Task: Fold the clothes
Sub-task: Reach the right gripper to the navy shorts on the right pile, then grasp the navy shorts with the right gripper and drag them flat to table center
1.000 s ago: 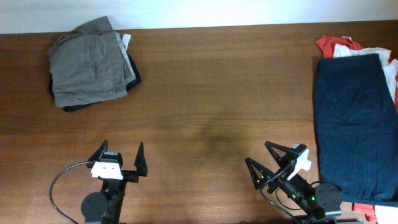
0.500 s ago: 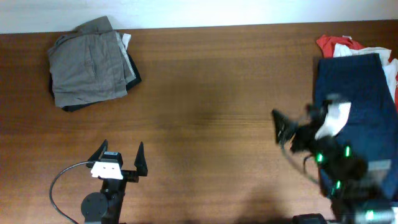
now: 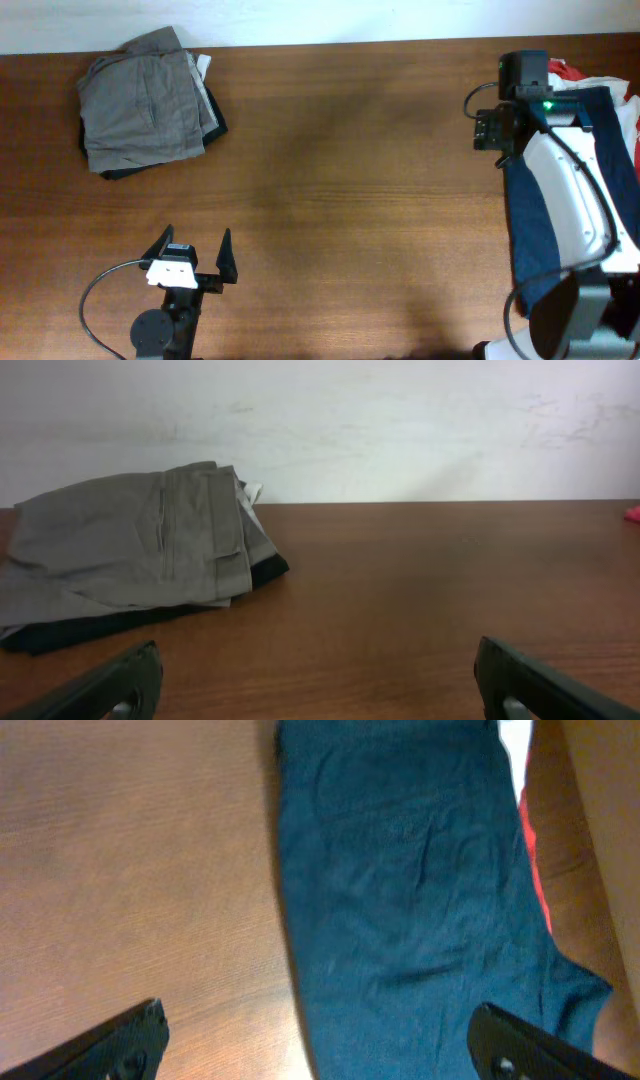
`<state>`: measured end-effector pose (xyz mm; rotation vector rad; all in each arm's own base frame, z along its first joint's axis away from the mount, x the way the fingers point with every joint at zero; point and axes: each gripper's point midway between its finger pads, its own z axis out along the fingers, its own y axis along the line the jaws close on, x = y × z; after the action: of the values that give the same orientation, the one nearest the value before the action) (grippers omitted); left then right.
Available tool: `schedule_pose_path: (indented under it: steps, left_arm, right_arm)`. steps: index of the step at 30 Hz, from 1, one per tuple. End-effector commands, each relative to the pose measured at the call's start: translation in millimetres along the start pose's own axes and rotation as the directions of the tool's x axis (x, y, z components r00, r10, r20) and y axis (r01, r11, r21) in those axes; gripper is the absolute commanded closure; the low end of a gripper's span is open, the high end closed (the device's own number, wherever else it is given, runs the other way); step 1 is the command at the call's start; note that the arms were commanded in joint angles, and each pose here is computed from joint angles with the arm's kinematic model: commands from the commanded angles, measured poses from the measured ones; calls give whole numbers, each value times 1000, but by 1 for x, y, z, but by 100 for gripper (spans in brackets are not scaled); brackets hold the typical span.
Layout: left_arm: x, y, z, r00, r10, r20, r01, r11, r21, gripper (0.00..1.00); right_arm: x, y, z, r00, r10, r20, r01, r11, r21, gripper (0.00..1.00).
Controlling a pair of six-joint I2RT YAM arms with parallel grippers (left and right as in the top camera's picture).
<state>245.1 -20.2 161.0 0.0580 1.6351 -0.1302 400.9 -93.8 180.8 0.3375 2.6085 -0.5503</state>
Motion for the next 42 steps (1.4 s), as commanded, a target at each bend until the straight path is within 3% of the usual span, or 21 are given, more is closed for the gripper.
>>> schedule_pose_path:
  steps: [1, 4, 7, 13, 17, 19, 21, 22, 23, 25, 28, 32, 34, 36, 42]
  left_arm:
    - [1, -4, 0, 1000, 19, -2, -19, 1000, 22, 1]
    - [1, -4, 0, 1000, 19, -2, -19, 1000, 22, 1]
    - [1, -4, 0, 1000, 19, -2, -19, 1000, 22, 1]
    - [1, -4, 0, 1000, 19, -2, -19, 1000, 21, 1]
    - [1, -4, 0, 1000, 19, -2, -19, 1000, 22, 1]
    - [1, -4, 0, 1000, 19, -2, -19, 1000, 22, 1]
    - [1, -4, 0, 1000, 19, -2, -19, 1000, 22, 1]
    - [1, -4, 0, 1000, 19, -1, -19, 1000, 21, 1]
    - [1, -4, 0, 1000, 19, -2, -19, 1000, 22, 1]
    - [1, -4, 0, 1000, 19, -2, -19, 1000, 22, 1]
    - [1, -4, 0, 1000, 19, -2, -19, 1000, 22, 1]
    - [1, -4, 0, 1000, 19, -2, -19, 1000, 22, 1]
    - [1, -4, 0, 1000, 19, -2, -19, 1000, 21, 1]
    - [1, -4, 0, 1000, 19, -2, -19, 1000, 21, 1]
    - [1, -4, 0, 1000, 19, -2, -19, 1000, 21, 1]
  right_arm:
    - [-19, -14, 34, 998, 50, 23, -51, 998, 49, 2]
    - [-32, 8, 67, 998, -30, 53, 31, 1000, -5, 1]
    - [-35, 16, 114, 999, -11, 51, 11, 1000, 5, 1]
    - [-8, 10, 209, 999, 37, -17, -36, 999, 39, 1]
    - [-16, 20, 223, 997, 78, 19, -75, 989, -126, 2]
    - [-17, 15, 227, 995, 92, 25, -88, 989, -120, 15]
    - [-9, 14, 236, 996, 94, 4, -93, 989, -116, 16]
    - [-2, 13, 242, 996, 93, -16, -94, 989, -114, 22]
    - [4, 14, 245, 995, 89, -35, -92, 989, -114, 38]
    - [5, 13, 245, 995, 88, -40, -92, 989, -113, 56]
    - [10, 6, 240, 985, 147, -93, -154, 985, -81, 96]
    - [-5, -7, 217, 974, 177, -138, -186, 981, -54, 96]
    - [-17, -24, 189, 944, 298, -140, -301, 953, -3, 96]
    - [-28, -46, 156, 903, 419, -92, -414, 908, 65, 96]
    - [-68, -87, 49, 875, 474, 96, -477, 879, 14, 96]
